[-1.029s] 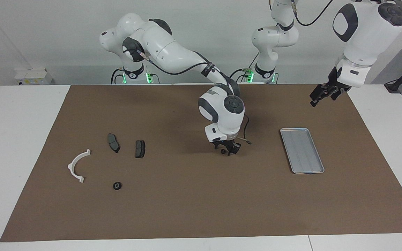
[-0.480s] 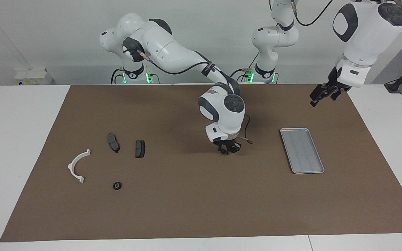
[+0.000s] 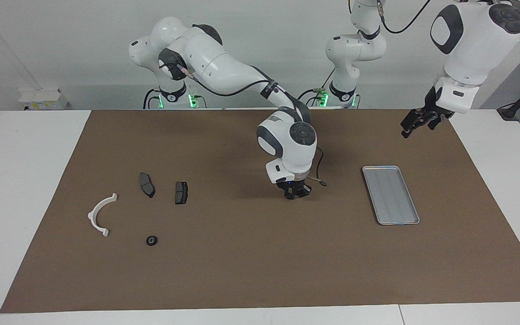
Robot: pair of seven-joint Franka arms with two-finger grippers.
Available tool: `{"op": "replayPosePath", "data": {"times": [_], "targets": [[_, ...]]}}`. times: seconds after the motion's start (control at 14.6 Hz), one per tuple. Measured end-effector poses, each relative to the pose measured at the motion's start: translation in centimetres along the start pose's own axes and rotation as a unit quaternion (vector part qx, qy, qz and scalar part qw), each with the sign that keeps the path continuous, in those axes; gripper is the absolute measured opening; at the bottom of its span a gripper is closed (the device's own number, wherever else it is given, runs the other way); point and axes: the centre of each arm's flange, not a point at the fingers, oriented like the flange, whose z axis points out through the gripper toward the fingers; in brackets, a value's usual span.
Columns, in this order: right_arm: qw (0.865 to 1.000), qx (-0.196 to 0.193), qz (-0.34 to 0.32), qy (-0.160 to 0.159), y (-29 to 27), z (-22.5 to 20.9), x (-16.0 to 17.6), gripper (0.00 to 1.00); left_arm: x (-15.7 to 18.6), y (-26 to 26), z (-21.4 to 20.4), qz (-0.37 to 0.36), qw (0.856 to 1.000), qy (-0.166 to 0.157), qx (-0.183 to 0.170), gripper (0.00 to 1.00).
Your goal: Place bearing gear from tray to pile
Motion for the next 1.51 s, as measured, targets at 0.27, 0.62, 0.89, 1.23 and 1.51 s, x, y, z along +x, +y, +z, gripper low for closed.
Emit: {"op": "replayPosePath", "data": {"times": [0.27, 0.62, 0.89, 1.23, 1.51], "targets": [[1.000, -0.012, -0.016, -0.012, 2.2, -0.6, 4.4, 0.24, 0.0, 0.0, 0.0, 0.000, 1.000, 0.000, 0.000, 1.00], [0.995, -0.020, -0.092, -0.021, 11.4, -8.0, 18.1, 0.24, 0.0, 0.0, 0.0, 0.000, 1.000, 0.000, 0.000, 1.00], [0.986, -0.017, -0.167, -0.020, 20.6, -10.7, 27.6, 0.24, 0.0, 0.0, 0.0, 0.000, 1.000, 0.000, 0.000, 1.00], [0.969, -0.023, -0.245, -0.024, 31.7, -10.6, 36.2, 0.24, 0.0, 0.0, 0.0, 0.000, 1.000, 0.000, 0.000, 1.00], [0.962, -0.024, -0.268, -0.037, 38.5, -9.6, 40.0, 0.24, -0.1, -0.2, -0.1, -0.001, 1.000, -0.001, 0.000, 1.00]]}}
